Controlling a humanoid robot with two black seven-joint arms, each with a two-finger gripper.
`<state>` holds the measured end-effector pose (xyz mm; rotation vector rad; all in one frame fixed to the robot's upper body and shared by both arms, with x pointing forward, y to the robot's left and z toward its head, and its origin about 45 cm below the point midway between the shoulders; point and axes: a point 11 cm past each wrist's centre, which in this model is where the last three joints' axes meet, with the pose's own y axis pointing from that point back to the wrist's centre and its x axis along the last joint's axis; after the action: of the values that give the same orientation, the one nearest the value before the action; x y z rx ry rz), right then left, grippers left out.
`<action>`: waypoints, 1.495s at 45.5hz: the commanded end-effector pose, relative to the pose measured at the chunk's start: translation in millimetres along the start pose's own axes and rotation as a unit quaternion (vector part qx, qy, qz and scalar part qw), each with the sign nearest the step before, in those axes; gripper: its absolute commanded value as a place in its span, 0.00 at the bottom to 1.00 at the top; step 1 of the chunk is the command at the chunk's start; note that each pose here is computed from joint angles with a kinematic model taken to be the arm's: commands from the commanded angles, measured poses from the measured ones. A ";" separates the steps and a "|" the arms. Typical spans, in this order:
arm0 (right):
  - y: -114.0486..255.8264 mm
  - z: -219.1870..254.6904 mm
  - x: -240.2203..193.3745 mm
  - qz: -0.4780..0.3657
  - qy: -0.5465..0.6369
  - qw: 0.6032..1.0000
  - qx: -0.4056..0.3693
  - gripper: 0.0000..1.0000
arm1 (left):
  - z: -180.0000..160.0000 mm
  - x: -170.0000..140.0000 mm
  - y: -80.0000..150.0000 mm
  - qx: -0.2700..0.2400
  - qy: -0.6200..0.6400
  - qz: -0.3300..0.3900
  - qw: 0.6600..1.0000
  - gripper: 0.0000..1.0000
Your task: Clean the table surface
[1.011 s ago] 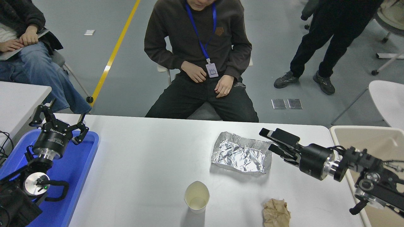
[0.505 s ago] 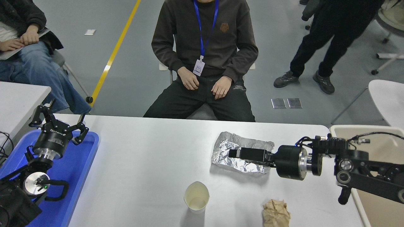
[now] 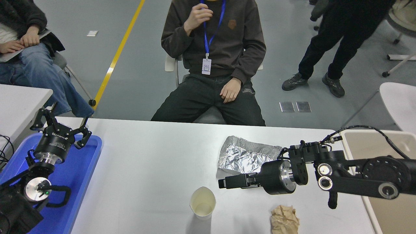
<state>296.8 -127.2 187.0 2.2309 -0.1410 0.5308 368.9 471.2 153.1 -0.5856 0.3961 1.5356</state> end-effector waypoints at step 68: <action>-89.7 -18.4 -32.9 -0.036 -0.024 0.995 -0.087 0.99 | 0.0 -0.1 0.0 0.000 0.000 -0.001 1.000 1.00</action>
<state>286.7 -58.7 130.1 2.0982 -0.1433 0.3901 368.9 471.2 153.1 -0.5855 0.3961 1.5356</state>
